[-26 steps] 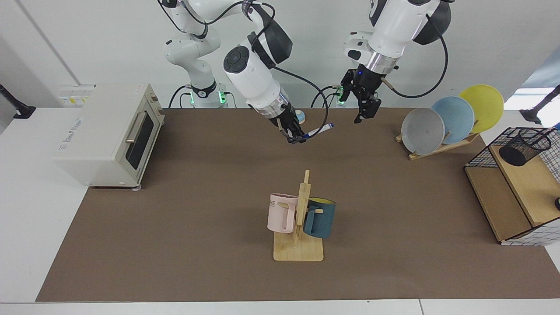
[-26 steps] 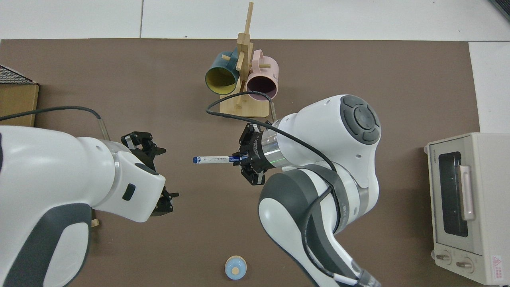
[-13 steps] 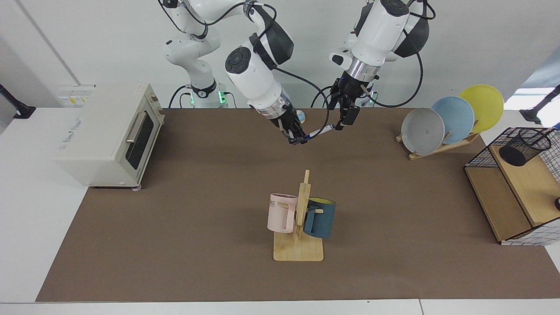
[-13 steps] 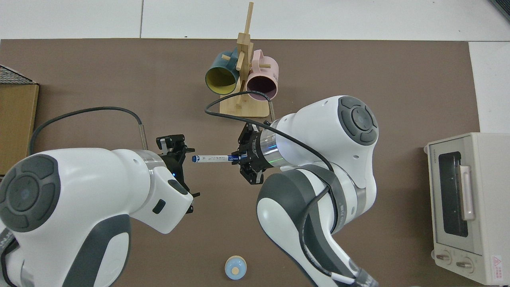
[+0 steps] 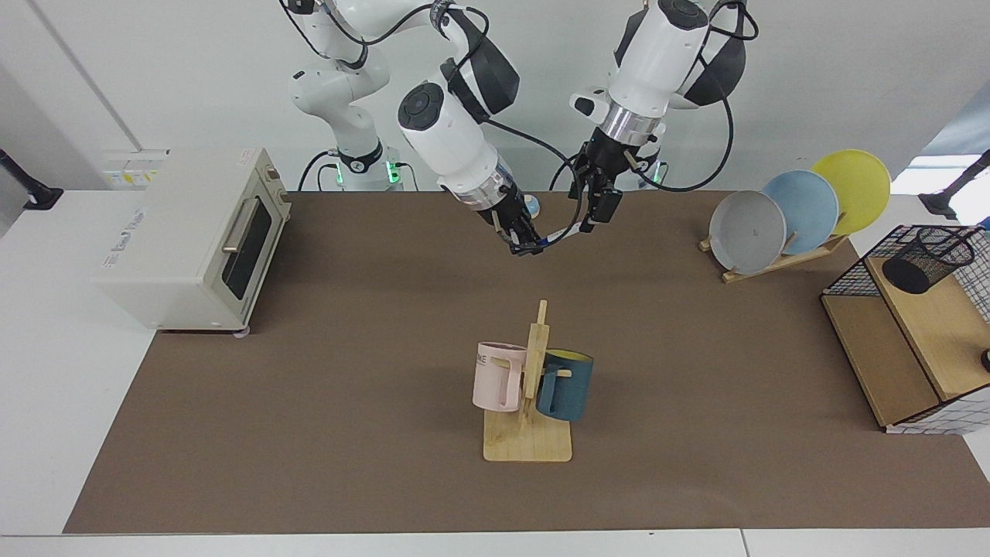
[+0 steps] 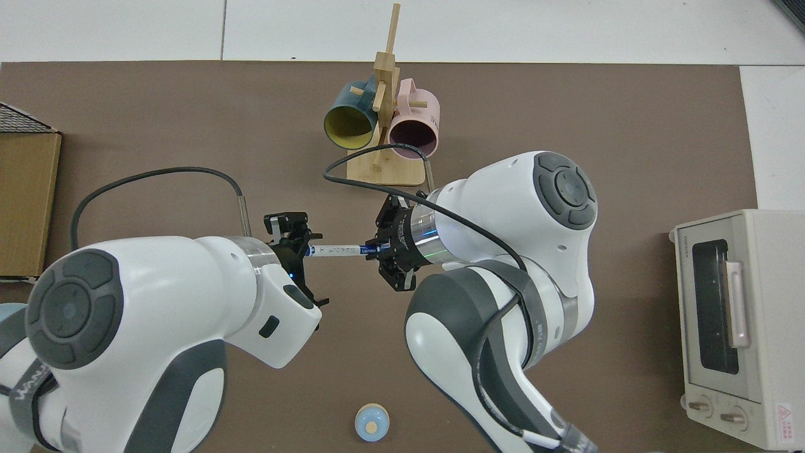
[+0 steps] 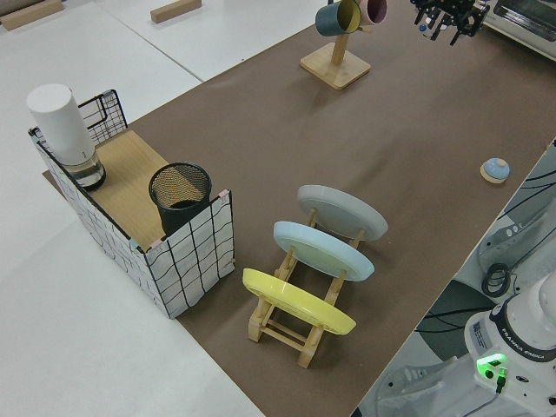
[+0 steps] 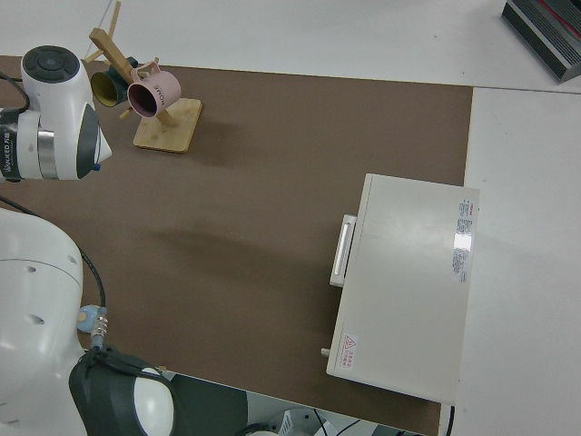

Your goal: Put markers into pen holder

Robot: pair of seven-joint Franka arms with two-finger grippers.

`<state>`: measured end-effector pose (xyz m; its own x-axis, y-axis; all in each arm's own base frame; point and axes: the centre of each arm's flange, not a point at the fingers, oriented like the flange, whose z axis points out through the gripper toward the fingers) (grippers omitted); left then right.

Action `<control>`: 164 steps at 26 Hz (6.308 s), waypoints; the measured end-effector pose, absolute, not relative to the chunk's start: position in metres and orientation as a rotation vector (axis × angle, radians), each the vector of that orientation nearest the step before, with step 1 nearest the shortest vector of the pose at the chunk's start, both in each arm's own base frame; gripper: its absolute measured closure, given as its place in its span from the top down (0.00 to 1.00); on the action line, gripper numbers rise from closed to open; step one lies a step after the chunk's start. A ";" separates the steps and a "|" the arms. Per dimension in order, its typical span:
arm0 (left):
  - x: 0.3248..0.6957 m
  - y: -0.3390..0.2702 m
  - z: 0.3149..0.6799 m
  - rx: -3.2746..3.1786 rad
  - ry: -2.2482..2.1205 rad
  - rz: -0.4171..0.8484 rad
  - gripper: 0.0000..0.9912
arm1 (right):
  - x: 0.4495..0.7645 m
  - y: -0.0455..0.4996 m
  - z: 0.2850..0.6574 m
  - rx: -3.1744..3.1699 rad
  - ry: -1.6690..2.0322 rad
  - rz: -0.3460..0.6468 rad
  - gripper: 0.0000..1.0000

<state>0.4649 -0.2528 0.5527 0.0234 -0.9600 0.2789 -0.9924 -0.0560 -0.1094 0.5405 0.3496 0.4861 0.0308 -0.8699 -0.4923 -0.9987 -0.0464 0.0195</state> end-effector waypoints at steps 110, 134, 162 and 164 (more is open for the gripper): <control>0.576 0.227 0.618 2.454 -2.492 -0.907 0.18 | 0.523 0.009 0.618 -3.106 -0.244 0.016 1.00; 0.585 0.225 0.568 2.378 -2.546 -0.920 0.20 | 0.525 0.009 0.619 -3.106 -0.245 -0.008 1.00; 0.611 0.113 0.576 2.554 -2.461 -0.586 1.00 | 0.525 0.002 0.619 -3.108 -0.226 -0.010 1.00; 0.612 0.103 0.574 2.601 -2.409 -0.526 1.00 | 0.525 0.002 0.619 -3.108 -0.226 -0.010 1.00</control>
